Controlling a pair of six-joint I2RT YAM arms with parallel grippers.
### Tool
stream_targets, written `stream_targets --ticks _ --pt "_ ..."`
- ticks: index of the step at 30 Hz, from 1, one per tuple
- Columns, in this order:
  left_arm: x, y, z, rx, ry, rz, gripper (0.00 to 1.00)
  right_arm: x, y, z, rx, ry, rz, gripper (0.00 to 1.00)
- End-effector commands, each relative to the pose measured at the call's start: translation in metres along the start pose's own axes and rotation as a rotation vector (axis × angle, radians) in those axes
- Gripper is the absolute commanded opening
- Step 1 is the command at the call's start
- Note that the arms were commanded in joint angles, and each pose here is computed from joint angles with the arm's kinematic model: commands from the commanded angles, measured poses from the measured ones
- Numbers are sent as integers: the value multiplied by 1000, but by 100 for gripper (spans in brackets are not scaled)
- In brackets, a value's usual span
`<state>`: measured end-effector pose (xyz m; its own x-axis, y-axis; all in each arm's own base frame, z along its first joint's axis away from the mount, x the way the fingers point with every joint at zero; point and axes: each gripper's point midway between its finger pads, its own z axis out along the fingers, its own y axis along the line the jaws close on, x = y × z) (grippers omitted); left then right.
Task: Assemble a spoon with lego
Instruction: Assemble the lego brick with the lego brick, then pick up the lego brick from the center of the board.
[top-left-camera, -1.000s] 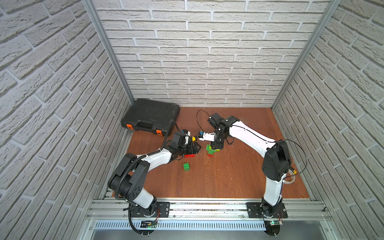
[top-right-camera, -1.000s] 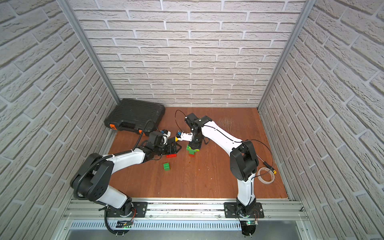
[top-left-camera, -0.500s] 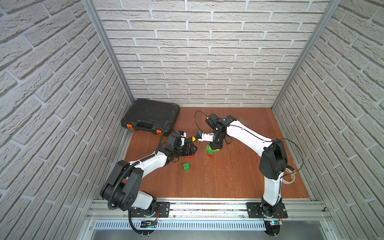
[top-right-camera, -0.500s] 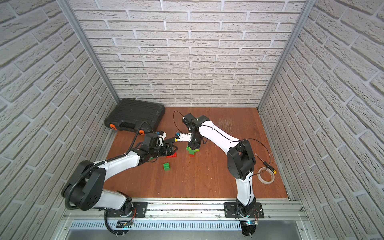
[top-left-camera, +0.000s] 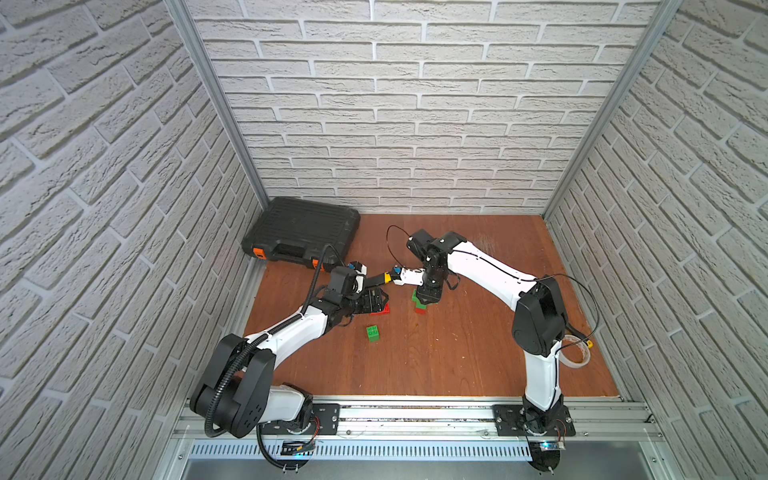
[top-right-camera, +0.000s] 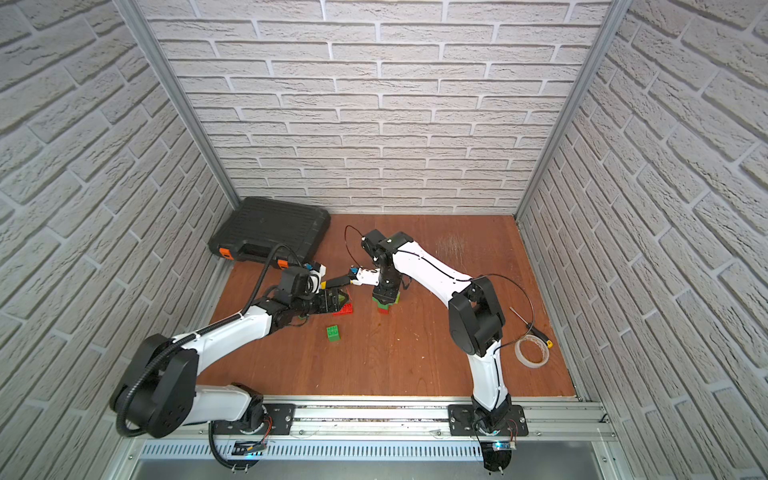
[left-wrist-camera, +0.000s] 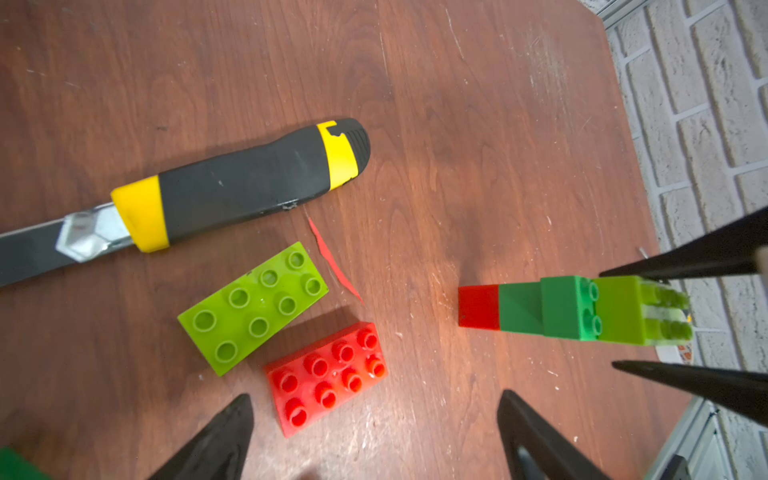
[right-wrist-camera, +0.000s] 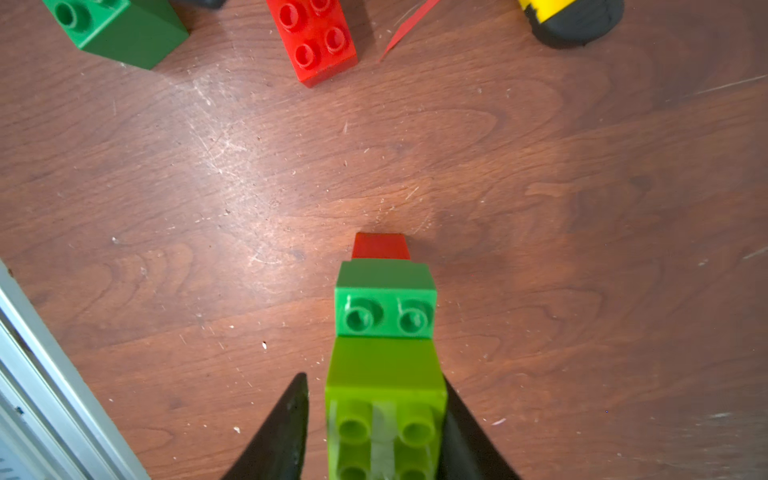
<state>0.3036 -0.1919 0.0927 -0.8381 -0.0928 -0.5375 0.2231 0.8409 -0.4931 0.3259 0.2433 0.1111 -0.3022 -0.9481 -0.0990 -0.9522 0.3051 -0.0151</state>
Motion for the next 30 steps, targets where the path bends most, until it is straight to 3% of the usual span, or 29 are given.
stream_targets --ticks 1,4,14,19,30 --pt "0 6 -9 -39 0 29 91 -6 5 -11 -6 -26 8 54" --pt "1 12 -14 -85 22 43 91 -7 3 -16 7 -42 7 57" --pt "10 27 -18 -268 111 59 90 -14 -10 -88 189 -263 85 64" --pt "15 27 -2 -365 160 60 90 8 -19 -113 253 -333 162 67" --pt "26 24 42 -483 261 39 90 63 -29 -118 291 -359 280 69"
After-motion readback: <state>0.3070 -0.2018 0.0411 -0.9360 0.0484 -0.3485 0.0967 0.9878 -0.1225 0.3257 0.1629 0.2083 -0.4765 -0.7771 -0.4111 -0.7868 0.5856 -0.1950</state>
